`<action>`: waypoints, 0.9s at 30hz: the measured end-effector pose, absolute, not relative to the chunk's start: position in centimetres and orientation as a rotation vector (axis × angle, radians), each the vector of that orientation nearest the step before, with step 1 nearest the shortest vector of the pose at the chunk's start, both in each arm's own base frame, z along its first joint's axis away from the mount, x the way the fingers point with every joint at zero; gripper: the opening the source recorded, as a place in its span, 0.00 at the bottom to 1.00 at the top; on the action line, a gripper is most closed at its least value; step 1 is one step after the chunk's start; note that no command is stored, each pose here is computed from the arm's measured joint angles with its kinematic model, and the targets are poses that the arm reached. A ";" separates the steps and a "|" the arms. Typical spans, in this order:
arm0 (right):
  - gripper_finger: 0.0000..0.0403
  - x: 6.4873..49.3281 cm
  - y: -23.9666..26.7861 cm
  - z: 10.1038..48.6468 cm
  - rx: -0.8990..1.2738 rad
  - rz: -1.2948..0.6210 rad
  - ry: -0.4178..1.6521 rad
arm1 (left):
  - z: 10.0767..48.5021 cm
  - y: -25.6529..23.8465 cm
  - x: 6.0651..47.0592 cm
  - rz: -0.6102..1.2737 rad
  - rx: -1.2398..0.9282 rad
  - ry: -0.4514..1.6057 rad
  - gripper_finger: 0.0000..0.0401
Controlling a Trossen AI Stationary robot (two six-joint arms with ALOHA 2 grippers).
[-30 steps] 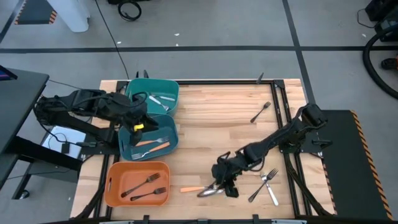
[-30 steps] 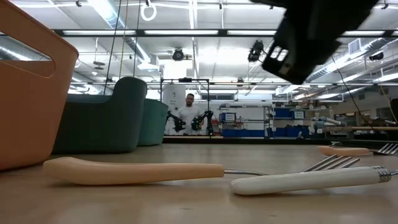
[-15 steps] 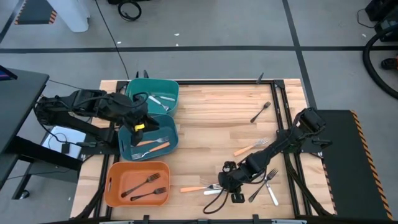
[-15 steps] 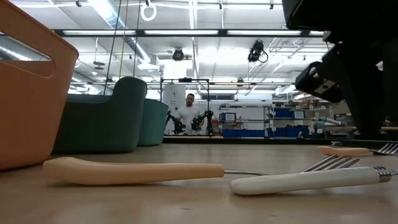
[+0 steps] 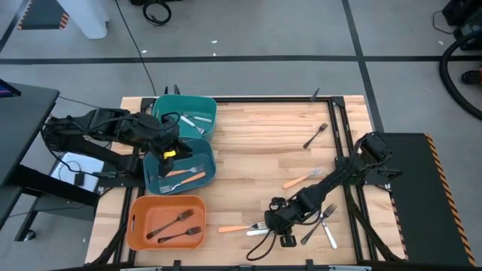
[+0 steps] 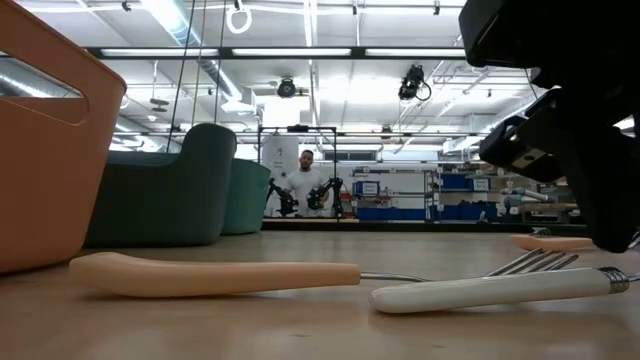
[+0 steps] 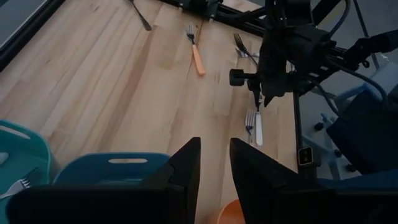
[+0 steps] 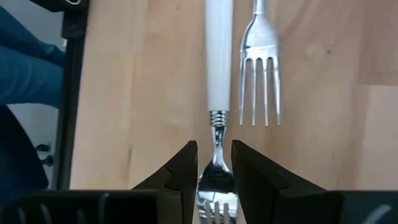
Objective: Sort silverware by color (type)
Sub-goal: Put the white fork into the green bin
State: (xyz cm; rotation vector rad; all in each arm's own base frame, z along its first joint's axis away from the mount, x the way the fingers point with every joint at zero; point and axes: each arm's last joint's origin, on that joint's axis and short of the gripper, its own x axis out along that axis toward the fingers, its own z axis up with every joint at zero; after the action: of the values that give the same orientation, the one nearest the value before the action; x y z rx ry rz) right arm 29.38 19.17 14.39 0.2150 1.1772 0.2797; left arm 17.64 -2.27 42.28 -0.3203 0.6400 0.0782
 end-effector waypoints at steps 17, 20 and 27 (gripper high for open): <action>0.26 28.2 19.1 13.0 0.165 0.228 1.165 | 42.2 -2.2 17.6 0.078 -0.311 0.648 0.24; 0.26 27.9 18.9 12.5 0.169 0.227 1.181 | 42.2 -2.2 17.6 0.071 -0.287 0.649 0.24; 0.26 27.1 18.5 11.7 0.192 0.227 1.202 | 42.1 -2.2 17.5 0.079 -0.289 0.657 0.24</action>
State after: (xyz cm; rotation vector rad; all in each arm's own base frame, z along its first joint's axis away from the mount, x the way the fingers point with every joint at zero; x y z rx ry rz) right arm 27.13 18.53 11.74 0.1924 1.2016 0.2270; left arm 17.53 -2.21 42.14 -0.2886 0.6572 0.0793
